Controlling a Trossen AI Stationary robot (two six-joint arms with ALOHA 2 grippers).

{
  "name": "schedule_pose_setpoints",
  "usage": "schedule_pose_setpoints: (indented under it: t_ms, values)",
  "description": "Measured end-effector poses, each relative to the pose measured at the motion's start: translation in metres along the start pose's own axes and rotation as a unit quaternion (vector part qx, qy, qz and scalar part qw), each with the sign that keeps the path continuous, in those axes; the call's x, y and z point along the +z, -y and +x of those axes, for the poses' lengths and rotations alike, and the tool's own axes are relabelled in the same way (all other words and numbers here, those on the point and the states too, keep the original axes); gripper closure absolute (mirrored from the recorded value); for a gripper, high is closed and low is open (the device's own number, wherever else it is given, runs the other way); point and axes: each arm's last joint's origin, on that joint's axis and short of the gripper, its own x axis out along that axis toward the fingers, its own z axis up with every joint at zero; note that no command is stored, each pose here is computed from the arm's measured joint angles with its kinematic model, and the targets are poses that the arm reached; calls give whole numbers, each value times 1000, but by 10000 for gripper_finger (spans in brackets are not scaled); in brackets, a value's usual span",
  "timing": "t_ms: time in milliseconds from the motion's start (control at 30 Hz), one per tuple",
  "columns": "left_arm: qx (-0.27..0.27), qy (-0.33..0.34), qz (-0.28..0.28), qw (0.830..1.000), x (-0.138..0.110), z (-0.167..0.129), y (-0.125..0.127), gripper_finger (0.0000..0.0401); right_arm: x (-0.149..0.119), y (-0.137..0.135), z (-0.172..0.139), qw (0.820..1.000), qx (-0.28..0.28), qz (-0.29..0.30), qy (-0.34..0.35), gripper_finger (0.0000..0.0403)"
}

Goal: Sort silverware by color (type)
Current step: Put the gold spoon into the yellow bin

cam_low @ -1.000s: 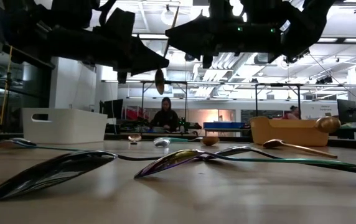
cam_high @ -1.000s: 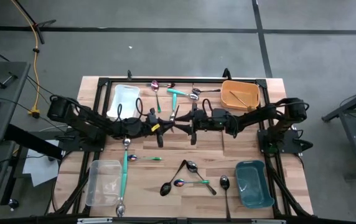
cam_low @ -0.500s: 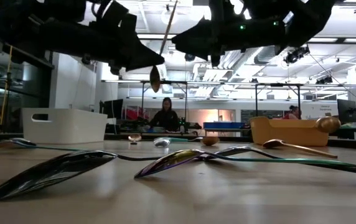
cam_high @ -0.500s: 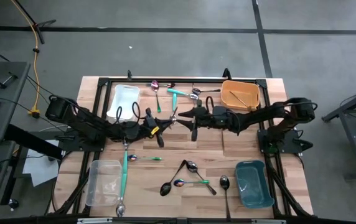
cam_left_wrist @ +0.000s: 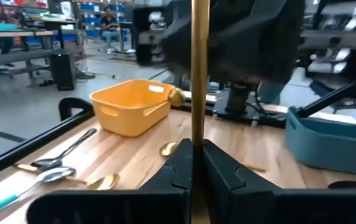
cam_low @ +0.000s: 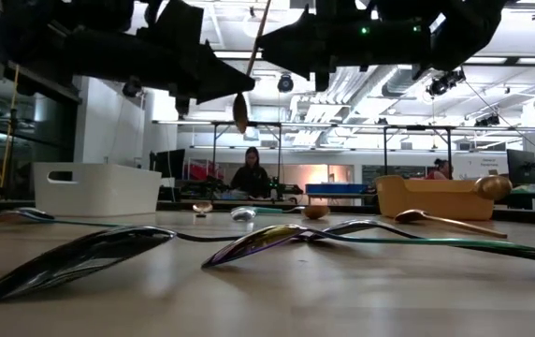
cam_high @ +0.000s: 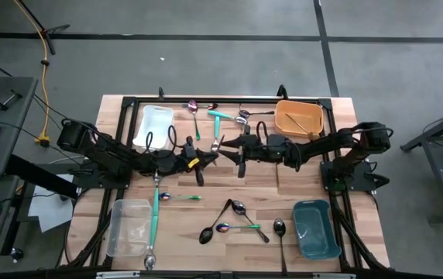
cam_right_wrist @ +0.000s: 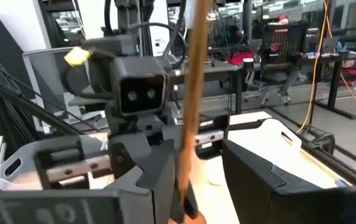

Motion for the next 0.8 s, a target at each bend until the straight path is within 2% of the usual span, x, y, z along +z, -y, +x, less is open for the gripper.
schedule_pose_setpoints:
  t_ms: [500,600,733,800]
  values:
    - [-14,-37,7,999,-3,7,4,396,0,-1,0,1000,18,6,-1,280]
    - [-11,-35,6,999,-3,7,3,396,0,-1,0,1000,18,11,-1,305]
    - [-5,-40,9,999,-4,6,3,383,-1,-1,0,1000,21,14,-5,377]
    - [-6,-41,9,999,-4,6,3,372,-1,-1,0,1000,21,15,-7,384]
